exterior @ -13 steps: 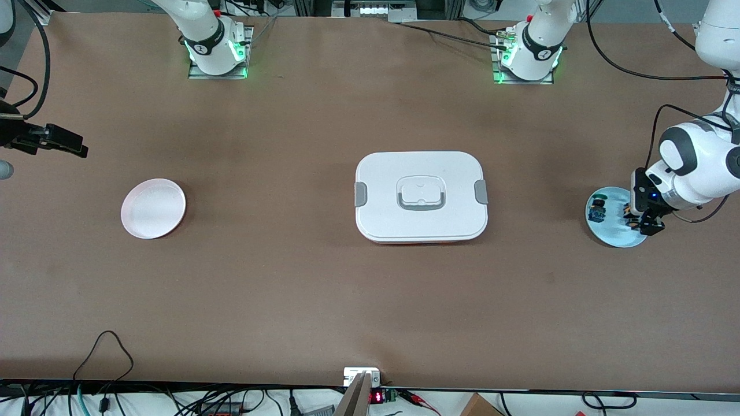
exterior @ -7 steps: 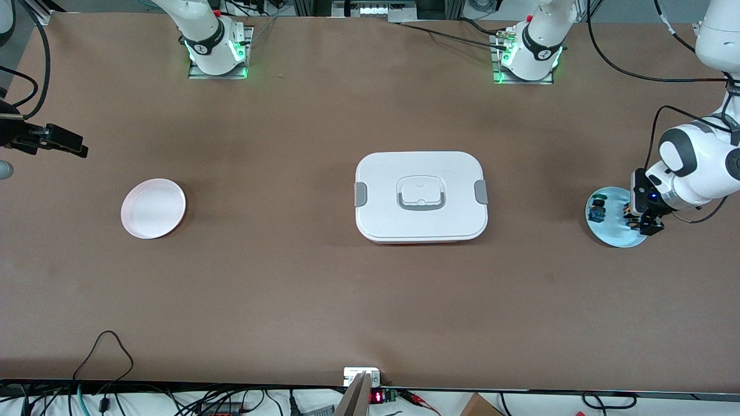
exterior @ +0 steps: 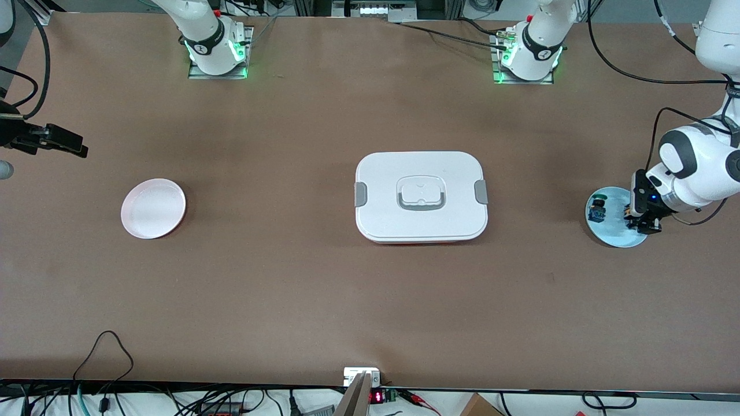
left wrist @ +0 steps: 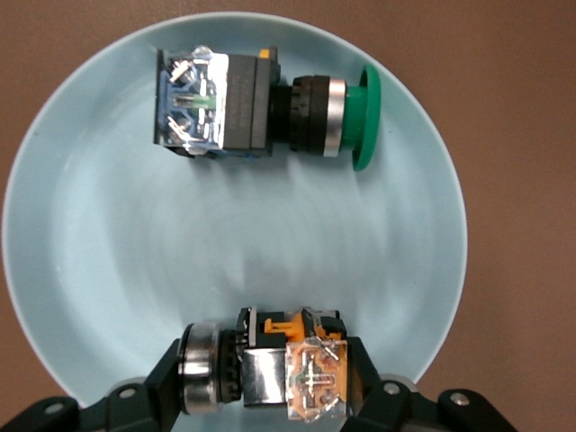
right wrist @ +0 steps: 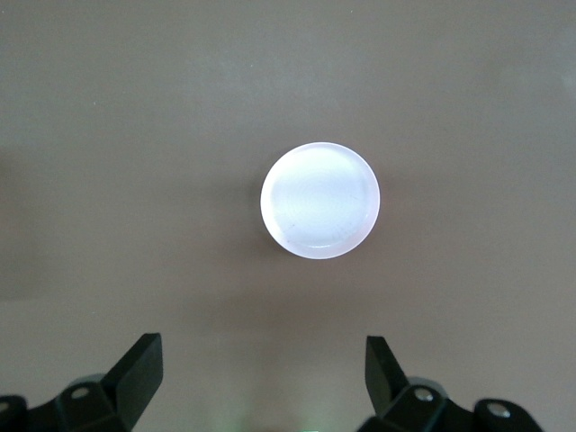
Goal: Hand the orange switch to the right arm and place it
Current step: 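Close the left gripper on the orange switch, then lift the orange switch with the left gripper while the right gripper reaches over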
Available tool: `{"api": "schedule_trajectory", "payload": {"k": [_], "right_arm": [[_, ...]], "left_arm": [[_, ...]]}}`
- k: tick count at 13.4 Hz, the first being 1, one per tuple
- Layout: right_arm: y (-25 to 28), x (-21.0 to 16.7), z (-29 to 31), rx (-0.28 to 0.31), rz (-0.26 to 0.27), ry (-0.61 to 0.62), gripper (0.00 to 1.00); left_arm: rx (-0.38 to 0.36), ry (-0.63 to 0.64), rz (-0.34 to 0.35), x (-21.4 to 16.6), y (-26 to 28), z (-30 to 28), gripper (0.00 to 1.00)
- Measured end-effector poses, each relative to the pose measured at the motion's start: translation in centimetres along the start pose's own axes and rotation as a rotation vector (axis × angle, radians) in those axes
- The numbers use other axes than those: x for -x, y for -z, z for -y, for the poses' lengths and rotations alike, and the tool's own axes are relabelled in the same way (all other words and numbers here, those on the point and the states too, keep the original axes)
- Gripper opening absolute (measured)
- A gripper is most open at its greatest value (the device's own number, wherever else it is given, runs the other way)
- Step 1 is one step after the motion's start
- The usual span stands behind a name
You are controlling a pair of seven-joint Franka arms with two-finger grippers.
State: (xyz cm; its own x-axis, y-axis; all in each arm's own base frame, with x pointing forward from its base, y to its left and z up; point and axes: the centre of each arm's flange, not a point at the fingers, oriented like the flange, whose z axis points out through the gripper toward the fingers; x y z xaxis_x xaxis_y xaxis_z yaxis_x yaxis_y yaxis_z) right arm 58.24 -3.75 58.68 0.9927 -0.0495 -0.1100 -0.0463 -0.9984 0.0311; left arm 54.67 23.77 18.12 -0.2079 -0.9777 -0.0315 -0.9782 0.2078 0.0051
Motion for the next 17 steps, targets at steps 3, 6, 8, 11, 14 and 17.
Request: {"api": "schedule_trajectory", "payload": {"k": [3,6,8,11,14,17], "right_arm": [[0.0,0.0,0.0,0.0,0.0,-0.001,1.0],[0.0,0.0,0.0,0.0,-0.001,-0.001,1.0],[0.0,0.0,0.0,0.0,-0.001,-0.001,1.0],[0.1,0.0,-0.1,0.0,-0.005,-0.001,1.0],[0.2,-0.1,-0.1,0.0,-0.008,-0.002,1.0],[0.3,-0.1,-0.1,0.0,-0.01,-0.002,1.0]], "left_arm": [[-0.001,-0.002,-0.004,0.1,0.2,0.2,0.72],[0.061,-0.012,-0.062,-0.4,1.7,1.4,0.72],[0.131,0.004,-0.159,-0.9,4.4,3.0,0.72],[0.2,0.006,-0.307,-2.2,10.4,5.5,0.72],[0.253,0.025,-0.552,-4.9,13.9,6.1,0.72],[0.284,0.05,-0.885,-8.9,15.4,6.1,0.72]]}}
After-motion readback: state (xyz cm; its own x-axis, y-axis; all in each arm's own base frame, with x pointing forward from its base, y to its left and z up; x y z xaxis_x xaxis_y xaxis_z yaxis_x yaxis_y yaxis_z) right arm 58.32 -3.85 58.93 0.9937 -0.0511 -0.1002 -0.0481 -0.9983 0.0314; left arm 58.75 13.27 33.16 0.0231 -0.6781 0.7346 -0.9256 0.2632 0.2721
